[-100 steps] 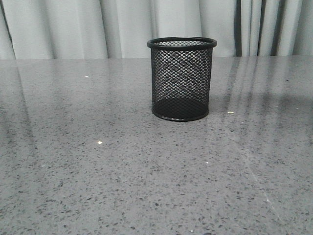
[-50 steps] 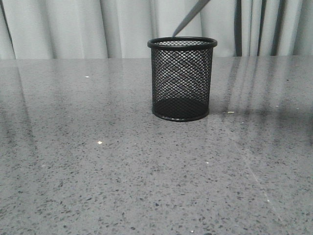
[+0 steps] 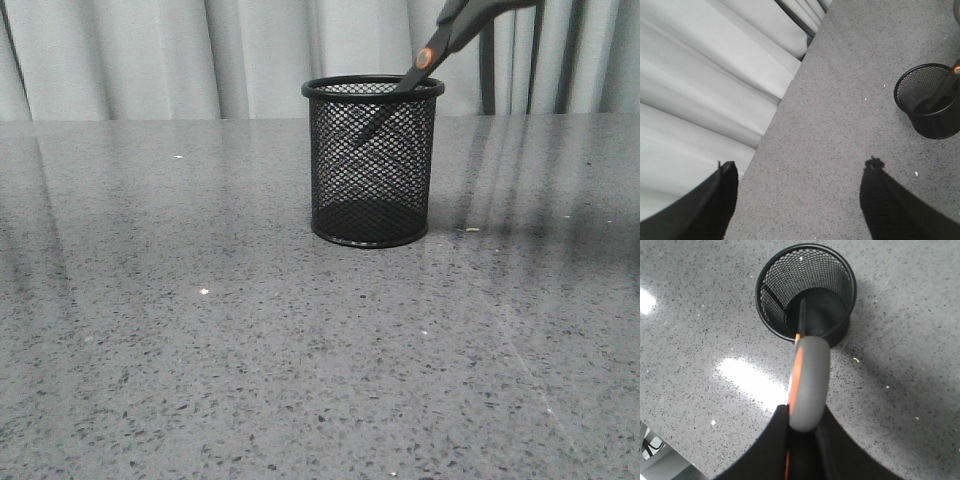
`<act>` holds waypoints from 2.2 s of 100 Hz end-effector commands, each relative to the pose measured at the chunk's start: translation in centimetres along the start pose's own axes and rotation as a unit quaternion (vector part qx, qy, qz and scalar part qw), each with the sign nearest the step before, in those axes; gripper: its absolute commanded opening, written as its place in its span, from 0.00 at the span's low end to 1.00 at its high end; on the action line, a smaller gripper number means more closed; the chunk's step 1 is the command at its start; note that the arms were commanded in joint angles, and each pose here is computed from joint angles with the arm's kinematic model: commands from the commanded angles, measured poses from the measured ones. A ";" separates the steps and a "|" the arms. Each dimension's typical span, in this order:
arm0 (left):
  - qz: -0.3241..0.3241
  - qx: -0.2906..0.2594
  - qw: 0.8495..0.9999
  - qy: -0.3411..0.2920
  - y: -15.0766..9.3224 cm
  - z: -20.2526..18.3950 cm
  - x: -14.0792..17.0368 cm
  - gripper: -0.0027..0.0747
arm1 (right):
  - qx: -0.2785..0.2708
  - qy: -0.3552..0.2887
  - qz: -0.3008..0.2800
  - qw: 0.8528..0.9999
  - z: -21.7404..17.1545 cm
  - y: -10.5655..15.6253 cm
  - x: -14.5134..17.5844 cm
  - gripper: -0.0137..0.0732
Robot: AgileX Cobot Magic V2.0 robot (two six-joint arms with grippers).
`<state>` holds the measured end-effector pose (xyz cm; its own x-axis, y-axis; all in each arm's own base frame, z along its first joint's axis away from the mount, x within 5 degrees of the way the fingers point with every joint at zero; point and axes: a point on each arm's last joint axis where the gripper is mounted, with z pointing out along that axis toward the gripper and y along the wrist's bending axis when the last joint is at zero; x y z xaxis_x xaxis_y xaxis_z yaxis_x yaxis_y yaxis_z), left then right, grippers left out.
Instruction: Put scissors into bucket
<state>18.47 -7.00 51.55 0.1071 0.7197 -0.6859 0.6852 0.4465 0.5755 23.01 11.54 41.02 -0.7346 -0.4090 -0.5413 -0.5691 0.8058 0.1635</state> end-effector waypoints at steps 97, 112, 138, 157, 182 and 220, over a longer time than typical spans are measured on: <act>-0.009 -0.028 0.999 -0.040 0.3 -1.0 -1.1 0.66 | -0.009 0.005 -0.004 1.000 1.1 -0.4 -2.7 0.56; -0.009 -0.028 0.999 -0.040 0.3 -1.0 -1.1 0.66 | 0.016 -0.017 -0.017 1.000 -0.4 -0.5 -3.1 0.56; -0.008 -0.025 0.999 -0.038 0.3 -1.0 -1.1 0.66 | 0.075 -0.103 -0.046 0.991 -6.6 0.3 -3.0 0.56; -0.016 -0.024 0.999 -0.038 0.3 -1.0 -1.1 0.53 | 0.088 -0.151 -0.042 0.984 -9.4 1.1 -2.0 0.37; -0.076 0.015 0.997 -0.018 -0.4 -1.0 -0.7 0.01 | 0.103 -0.250 -0.048 0.962 -11.9 1.8 -0.5 0.10; -0.187 -0.107 0.972 -0.093 -4.4 -1.8 3.1 0.01 | 0.133 -0.455 -0.046 0.879 -10.6 1.8 7.2 0.10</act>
<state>15.87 -6.36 47.21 -0.0847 0.5262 -0.8461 0.6490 0.6735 0.3538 14.29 6.43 46.31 -0.2017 -0.1457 -0.9686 -0.4544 0.8900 -0.0392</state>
